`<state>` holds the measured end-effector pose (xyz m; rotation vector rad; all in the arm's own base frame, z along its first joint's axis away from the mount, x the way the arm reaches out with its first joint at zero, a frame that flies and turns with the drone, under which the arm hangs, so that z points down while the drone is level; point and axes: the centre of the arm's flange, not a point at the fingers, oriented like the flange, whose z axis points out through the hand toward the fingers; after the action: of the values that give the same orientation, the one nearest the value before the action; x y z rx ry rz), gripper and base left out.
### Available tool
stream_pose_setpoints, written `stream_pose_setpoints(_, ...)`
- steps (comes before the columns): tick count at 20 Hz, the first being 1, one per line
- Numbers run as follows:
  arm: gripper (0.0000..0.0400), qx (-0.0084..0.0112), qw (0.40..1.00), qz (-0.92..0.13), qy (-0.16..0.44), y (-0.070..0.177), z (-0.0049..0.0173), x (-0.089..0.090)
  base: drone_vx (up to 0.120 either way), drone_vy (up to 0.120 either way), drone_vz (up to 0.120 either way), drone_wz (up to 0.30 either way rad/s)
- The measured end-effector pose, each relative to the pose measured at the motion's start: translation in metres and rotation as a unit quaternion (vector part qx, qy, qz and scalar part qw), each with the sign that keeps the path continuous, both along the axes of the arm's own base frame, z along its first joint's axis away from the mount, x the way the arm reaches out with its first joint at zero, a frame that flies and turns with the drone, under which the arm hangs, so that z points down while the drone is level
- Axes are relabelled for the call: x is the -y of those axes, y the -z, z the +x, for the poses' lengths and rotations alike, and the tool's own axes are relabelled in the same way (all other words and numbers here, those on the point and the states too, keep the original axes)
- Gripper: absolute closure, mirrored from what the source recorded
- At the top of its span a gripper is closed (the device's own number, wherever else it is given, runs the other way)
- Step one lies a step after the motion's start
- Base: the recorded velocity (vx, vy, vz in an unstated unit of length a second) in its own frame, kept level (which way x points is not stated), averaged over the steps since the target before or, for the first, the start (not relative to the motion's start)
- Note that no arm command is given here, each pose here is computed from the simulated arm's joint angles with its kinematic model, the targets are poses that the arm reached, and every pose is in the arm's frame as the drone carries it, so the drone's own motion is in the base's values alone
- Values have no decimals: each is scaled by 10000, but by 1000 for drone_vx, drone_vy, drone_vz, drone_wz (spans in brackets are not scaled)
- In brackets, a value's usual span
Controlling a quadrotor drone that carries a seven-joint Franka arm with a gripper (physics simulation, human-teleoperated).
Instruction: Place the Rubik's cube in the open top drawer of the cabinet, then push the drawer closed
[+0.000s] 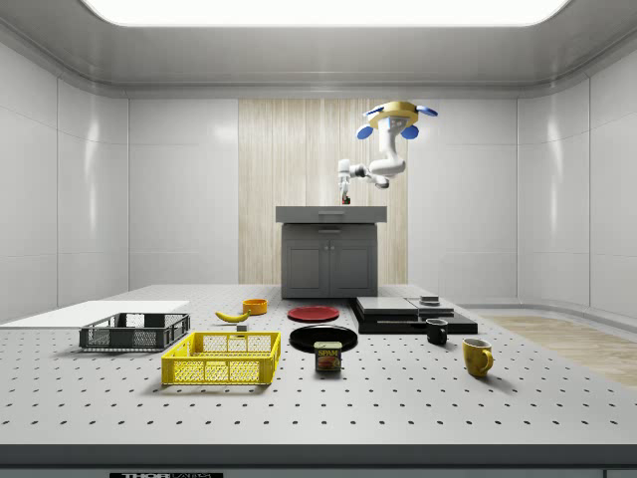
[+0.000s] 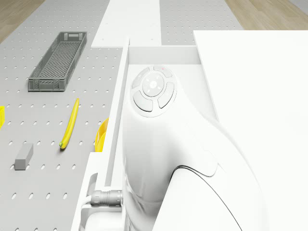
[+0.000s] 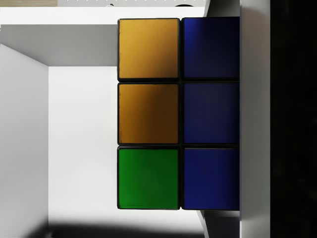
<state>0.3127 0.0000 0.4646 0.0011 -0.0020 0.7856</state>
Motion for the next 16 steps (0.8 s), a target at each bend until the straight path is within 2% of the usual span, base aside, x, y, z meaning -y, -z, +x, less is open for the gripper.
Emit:
stream_pose_setpoints(4, 75, 0, 10000, 0, 0, -1, 0, 0, 0, -120, 0, 0)
stream_pose_setpoints(9, 75, 0, 10000, 0, 0, -125, 0, 0, 0, 0, 0, 0)
stream_pose_setpoints(16, 75, 1, 10000, 0, -1, -442, 0, -2, 0, 0, 0, 0)
